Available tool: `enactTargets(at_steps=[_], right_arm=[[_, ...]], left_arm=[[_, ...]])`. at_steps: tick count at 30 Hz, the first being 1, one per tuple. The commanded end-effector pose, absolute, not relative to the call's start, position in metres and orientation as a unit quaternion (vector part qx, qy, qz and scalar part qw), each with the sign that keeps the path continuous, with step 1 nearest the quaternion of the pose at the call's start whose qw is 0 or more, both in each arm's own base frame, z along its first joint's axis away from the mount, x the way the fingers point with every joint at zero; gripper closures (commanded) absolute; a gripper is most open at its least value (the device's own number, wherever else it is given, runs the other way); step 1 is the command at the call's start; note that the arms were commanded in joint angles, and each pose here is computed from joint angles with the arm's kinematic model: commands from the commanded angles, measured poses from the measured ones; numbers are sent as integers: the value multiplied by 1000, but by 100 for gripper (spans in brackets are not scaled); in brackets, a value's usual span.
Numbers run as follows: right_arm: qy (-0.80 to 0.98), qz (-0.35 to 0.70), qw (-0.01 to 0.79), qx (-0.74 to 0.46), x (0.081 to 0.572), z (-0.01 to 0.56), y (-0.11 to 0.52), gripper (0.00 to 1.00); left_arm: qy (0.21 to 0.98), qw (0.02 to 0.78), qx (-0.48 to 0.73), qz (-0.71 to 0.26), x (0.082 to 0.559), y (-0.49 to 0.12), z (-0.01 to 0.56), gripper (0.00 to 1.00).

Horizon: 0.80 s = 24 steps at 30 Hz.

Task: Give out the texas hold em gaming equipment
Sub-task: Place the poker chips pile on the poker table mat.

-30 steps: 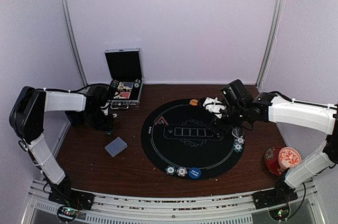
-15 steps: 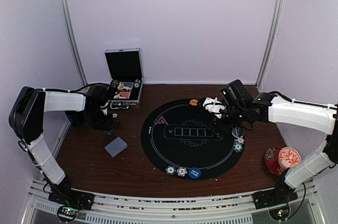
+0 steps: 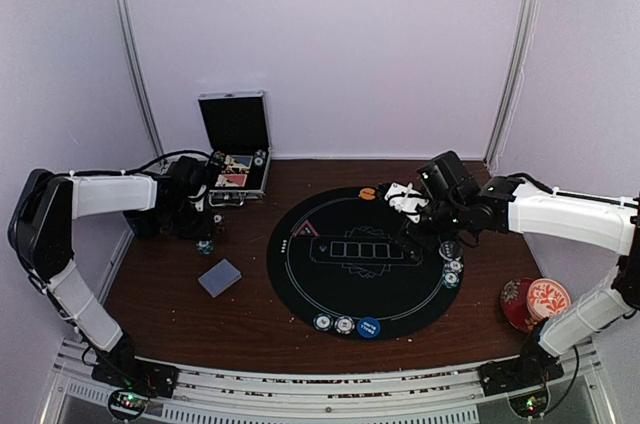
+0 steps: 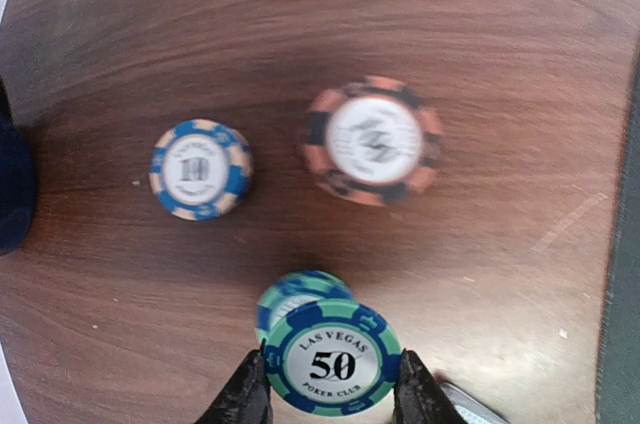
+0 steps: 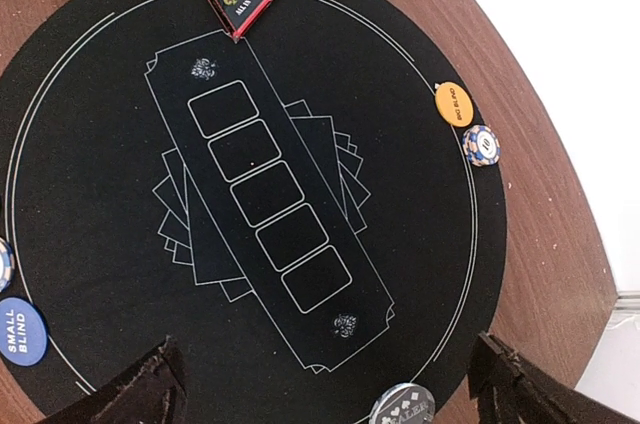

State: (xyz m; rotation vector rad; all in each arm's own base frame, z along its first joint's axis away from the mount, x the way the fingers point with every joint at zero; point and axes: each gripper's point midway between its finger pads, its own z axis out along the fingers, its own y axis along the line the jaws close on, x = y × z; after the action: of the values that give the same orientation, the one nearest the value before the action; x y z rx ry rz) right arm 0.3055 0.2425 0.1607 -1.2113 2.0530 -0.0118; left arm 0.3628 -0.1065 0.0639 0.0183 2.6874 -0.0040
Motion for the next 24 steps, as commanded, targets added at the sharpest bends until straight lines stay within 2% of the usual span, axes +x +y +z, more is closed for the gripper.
enactTargets(at_steps=[1,11,24], right_arm=[[802,-21,394,-448,310,172,236,0],[827,-43,405,-387,333,181,203,0],[839,-63,452,-296,357,216,147,0]], left_arm=[[966,256,27,-18,364,-132,91,77],[951,278,126,-49,349,-251,115,77],[931,257,245,-80,326,-407,69,77]])
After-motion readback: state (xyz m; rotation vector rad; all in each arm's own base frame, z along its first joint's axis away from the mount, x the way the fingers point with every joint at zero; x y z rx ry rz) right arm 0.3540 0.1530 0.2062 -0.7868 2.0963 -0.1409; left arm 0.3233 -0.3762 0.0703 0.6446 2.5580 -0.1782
